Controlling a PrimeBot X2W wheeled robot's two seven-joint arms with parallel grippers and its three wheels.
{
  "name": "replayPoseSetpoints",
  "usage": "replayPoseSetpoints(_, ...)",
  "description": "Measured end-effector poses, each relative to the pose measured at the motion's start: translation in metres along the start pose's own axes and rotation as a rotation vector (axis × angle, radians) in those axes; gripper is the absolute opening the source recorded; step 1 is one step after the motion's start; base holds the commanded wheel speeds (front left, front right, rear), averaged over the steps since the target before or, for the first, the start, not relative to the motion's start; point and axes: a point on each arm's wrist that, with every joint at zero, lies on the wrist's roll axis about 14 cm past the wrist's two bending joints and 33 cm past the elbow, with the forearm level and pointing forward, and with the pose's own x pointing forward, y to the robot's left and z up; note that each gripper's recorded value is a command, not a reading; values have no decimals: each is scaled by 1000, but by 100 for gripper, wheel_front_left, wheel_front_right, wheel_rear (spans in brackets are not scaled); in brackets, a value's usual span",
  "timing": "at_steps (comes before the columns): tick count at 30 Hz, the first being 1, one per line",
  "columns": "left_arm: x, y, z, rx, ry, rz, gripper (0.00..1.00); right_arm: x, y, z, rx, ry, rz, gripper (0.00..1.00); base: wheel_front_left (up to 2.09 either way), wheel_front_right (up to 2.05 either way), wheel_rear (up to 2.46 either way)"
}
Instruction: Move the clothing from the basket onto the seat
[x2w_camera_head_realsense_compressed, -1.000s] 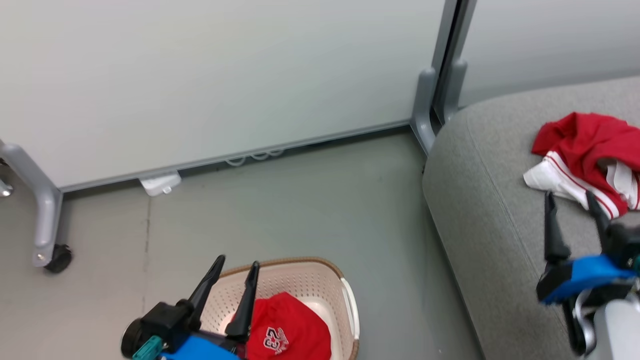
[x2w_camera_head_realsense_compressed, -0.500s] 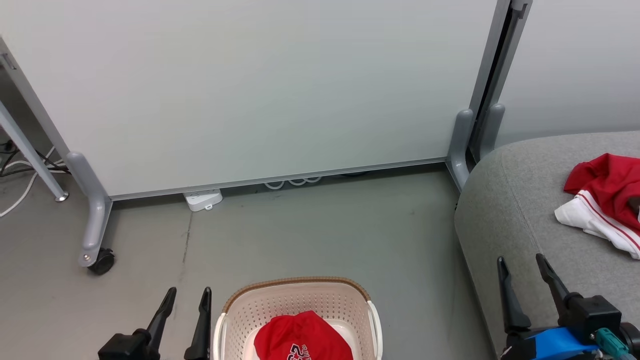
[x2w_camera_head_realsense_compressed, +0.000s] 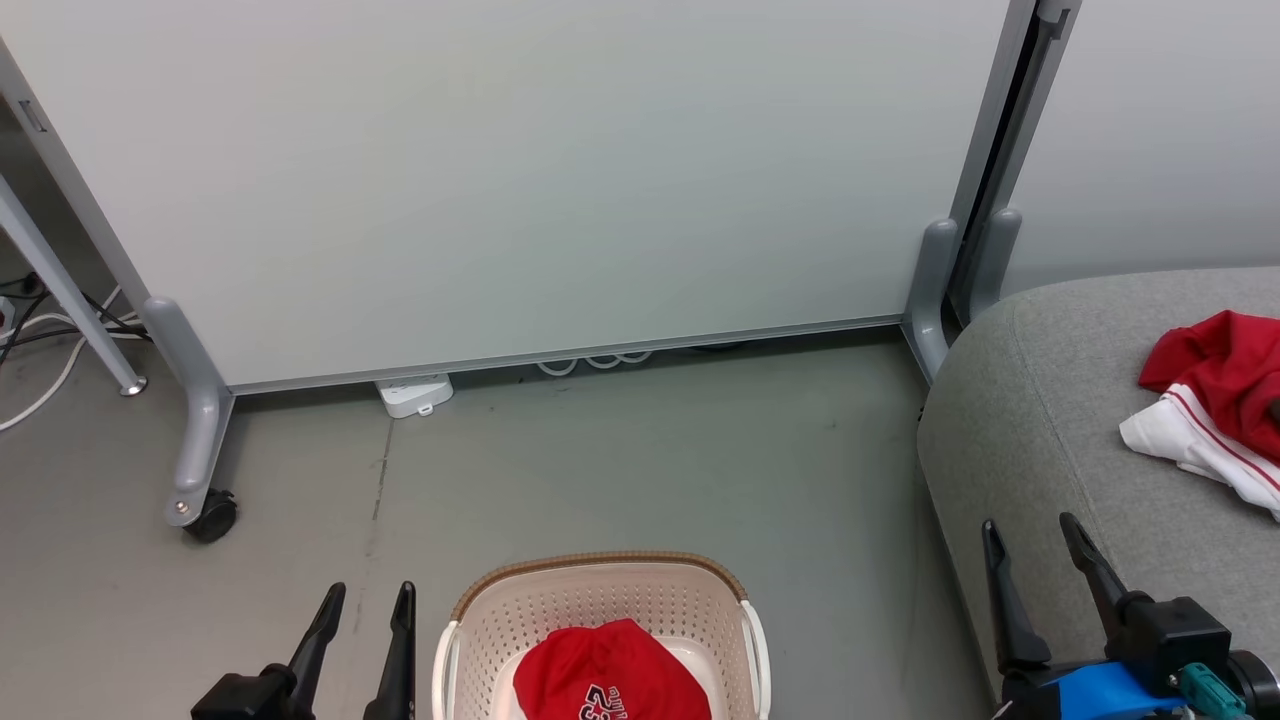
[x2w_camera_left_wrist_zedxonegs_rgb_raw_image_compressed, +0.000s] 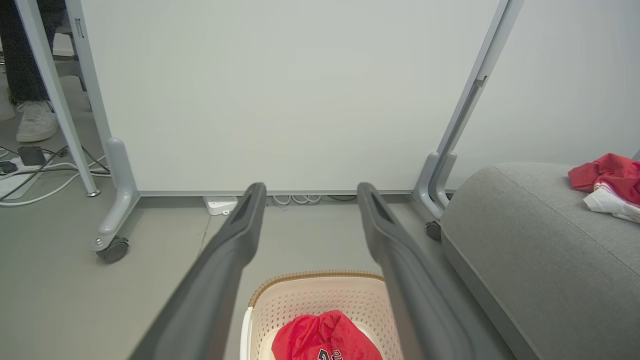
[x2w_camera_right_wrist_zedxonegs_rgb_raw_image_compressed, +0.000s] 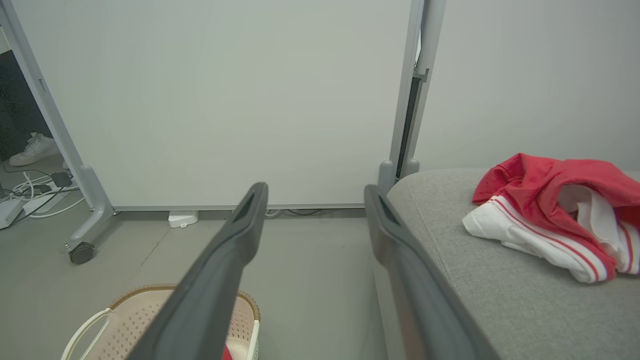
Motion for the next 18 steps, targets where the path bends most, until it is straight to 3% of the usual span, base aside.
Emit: replayPoseSetpoints(18, 4, -3, -9, -5, 29, -10, 100, 4, 3, -10, 24, 28, 7, 100, 0, 0, 0)
